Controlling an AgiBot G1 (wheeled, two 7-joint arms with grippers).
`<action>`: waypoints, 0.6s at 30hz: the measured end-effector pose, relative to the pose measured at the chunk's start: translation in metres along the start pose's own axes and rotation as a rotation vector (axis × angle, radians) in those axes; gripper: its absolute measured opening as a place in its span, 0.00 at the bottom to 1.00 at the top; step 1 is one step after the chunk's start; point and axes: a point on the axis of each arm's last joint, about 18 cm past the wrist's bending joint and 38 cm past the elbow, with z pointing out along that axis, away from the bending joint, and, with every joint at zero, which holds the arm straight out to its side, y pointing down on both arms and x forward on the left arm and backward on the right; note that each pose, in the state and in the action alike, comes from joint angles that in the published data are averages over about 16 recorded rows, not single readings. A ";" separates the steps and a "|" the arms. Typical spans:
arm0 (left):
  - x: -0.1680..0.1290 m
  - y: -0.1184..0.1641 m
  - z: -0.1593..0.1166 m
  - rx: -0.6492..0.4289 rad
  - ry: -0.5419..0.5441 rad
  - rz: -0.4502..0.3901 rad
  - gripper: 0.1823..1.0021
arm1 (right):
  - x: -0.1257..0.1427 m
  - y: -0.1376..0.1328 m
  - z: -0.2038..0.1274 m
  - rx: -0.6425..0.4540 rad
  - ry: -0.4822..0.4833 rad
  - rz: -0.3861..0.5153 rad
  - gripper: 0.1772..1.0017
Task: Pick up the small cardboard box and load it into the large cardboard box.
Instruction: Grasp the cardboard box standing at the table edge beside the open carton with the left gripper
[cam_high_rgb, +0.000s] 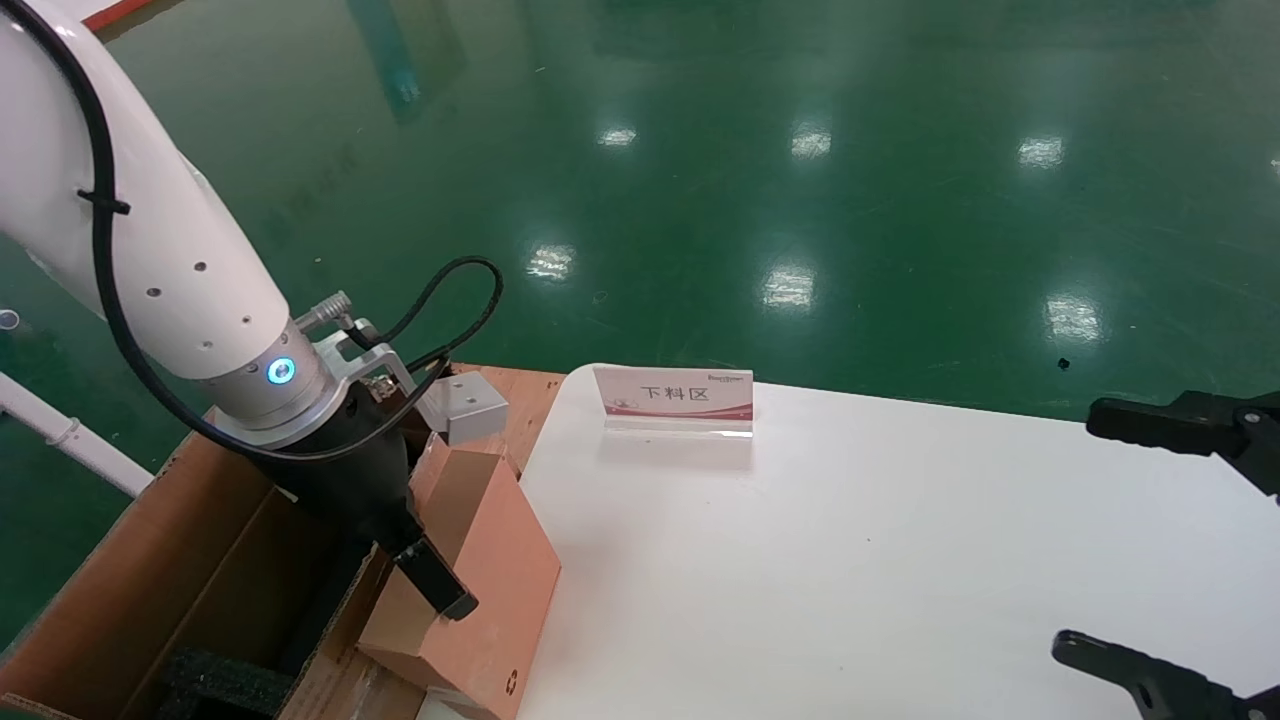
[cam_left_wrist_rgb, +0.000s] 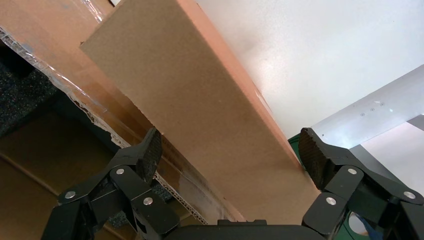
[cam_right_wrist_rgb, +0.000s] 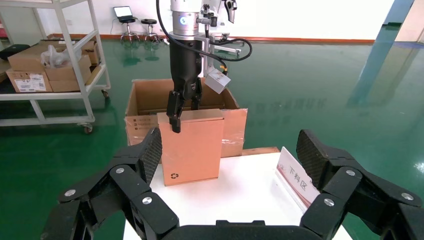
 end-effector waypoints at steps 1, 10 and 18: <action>0.000 0.000 0.000 0.000 0.000 0.001 1.00 | 0.000 0.000 0.000 0.000 0.000 0.000 1.00; 0.000 0.000 0.000 0.000 0.000 0.000 0.99 | 0.000 0.000 0.000 0.000 0.000 0.000 1.00; 0.000 0.000 -0.001 -0.002 0.000 -0.002 0.95 | 0.000 0.000 0.000 0.000 0.000 0.000 0.99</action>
